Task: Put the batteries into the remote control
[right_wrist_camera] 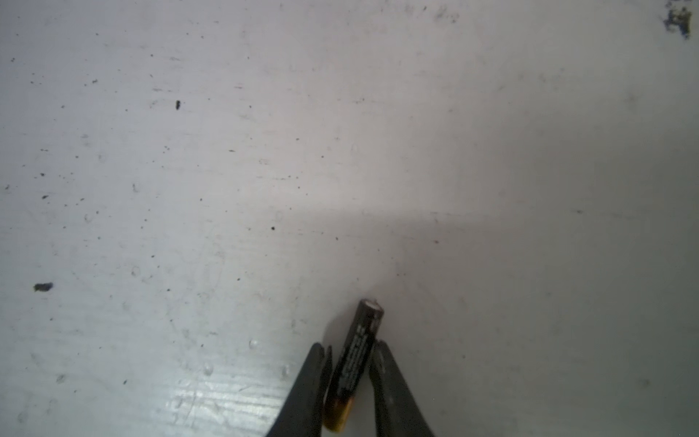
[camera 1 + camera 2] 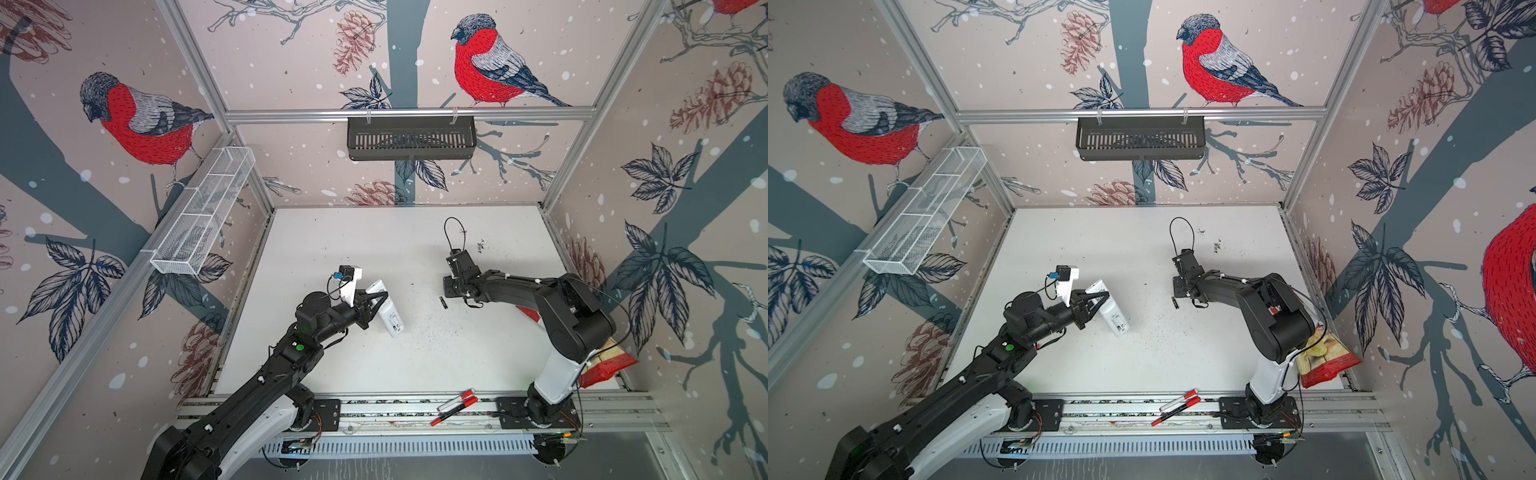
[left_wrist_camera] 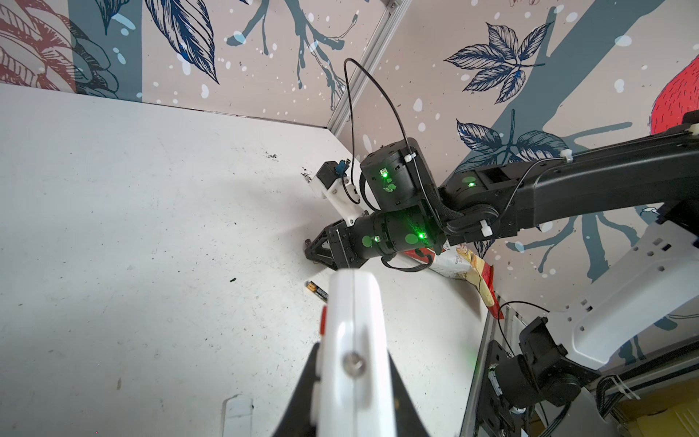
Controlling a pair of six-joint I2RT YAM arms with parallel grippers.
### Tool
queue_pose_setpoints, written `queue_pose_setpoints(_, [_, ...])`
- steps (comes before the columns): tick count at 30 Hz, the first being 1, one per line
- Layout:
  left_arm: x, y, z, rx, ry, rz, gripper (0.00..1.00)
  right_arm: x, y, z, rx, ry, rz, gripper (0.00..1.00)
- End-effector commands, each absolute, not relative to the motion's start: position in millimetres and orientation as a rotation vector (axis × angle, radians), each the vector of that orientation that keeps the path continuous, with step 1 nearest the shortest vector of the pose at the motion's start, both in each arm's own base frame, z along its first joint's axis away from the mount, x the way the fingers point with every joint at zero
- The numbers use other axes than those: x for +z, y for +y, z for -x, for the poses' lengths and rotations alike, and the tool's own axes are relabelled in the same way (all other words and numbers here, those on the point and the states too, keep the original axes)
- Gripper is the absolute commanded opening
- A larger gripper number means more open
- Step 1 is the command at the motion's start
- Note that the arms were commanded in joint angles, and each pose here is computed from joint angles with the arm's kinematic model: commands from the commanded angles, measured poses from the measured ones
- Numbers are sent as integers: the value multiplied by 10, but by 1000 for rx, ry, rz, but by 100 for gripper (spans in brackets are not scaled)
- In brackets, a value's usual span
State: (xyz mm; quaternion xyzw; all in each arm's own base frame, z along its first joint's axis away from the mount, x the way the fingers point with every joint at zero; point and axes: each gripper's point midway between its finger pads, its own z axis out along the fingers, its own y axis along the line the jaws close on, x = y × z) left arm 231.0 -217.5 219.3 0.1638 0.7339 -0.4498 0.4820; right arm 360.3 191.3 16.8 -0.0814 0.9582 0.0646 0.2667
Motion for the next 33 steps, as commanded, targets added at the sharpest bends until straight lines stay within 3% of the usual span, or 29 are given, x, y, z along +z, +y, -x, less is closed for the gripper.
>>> queue_pose_setpoints(1, [2303,-2183,-2309,-1106,1735,-413,0,5,1929,-3267,239,2710,337,24])
queue_pose_setpoints(12, [2302,-2182,-2307,-1106,1736,-413,0,-8,1904,-3164,274,2729,369,30])
queue_pose_setpoints(33, [2305,-2183,-2293,-1114,1734,-414,0,-27,1803,-3031,283,2750,372,15])
